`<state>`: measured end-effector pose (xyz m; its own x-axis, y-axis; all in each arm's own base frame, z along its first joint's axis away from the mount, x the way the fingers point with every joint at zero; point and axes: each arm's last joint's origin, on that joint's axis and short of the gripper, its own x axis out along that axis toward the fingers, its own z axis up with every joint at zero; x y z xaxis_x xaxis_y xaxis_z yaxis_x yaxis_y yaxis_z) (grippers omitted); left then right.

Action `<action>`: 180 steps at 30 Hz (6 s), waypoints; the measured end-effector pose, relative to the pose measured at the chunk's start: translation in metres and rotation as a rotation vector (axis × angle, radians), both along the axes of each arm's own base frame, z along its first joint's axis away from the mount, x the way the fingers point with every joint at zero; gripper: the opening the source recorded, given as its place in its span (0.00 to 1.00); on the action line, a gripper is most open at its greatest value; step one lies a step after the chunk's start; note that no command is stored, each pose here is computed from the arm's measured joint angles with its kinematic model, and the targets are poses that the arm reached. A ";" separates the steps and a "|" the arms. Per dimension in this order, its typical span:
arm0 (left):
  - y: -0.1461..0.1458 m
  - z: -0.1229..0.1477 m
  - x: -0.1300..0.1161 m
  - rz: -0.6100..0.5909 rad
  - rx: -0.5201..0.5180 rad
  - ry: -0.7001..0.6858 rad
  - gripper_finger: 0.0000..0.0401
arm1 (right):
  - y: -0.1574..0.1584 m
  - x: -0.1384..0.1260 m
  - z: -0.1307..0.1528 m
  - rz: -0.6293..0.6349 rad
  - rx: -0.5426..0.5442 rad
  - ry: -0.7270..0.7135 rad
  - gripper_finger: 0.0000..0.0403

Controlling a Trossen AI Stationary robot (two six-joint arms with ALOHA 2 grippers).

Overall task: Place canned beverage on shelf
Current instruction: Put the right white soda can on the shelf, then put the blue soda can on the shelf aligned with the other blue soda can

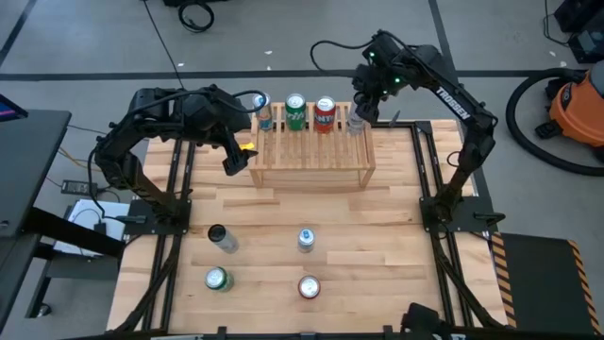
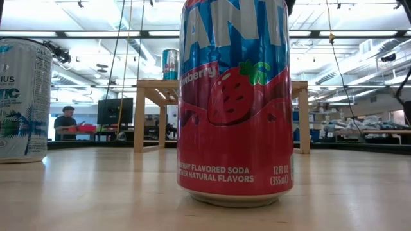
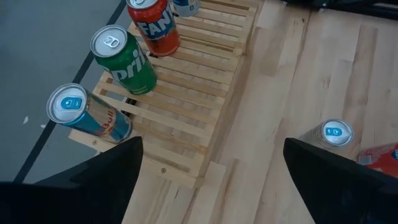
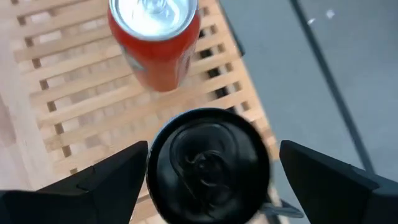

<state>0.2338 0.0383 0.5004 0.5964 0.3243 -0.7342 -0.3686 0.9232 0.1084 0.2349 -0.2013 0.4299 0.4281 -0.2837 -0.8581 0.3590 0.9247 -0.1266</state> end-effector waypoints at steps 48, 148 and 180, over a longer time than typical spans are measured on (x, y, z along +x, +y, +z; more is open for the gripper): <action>-0.015 -0.039 -0.125 0.201 -0.092 -0.110 0.97 | 0.160 -0.145 0.093 0.078 -0.086 -0.430 0.93; -0.016 -0.217 -0.113 0.044 0.019 -0.650 0.97 | 0.245 0.096 -0.262 0.626 0.274 -0.790 0.93; -0.016 -0.220 -0.113 -0.010 0.053 -0.600 0.97 | 0.267 0.095 -0.271 0.442 0.242 -0.636 0.93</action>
<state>0.1207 0.0218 0.2806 0.9048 0.3436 -0.2514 -0.3712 0.9259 -0.0704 0.3298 0.0662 0.1588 0.8836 0.1884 -0.4286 -0.1104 0.9735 0.2003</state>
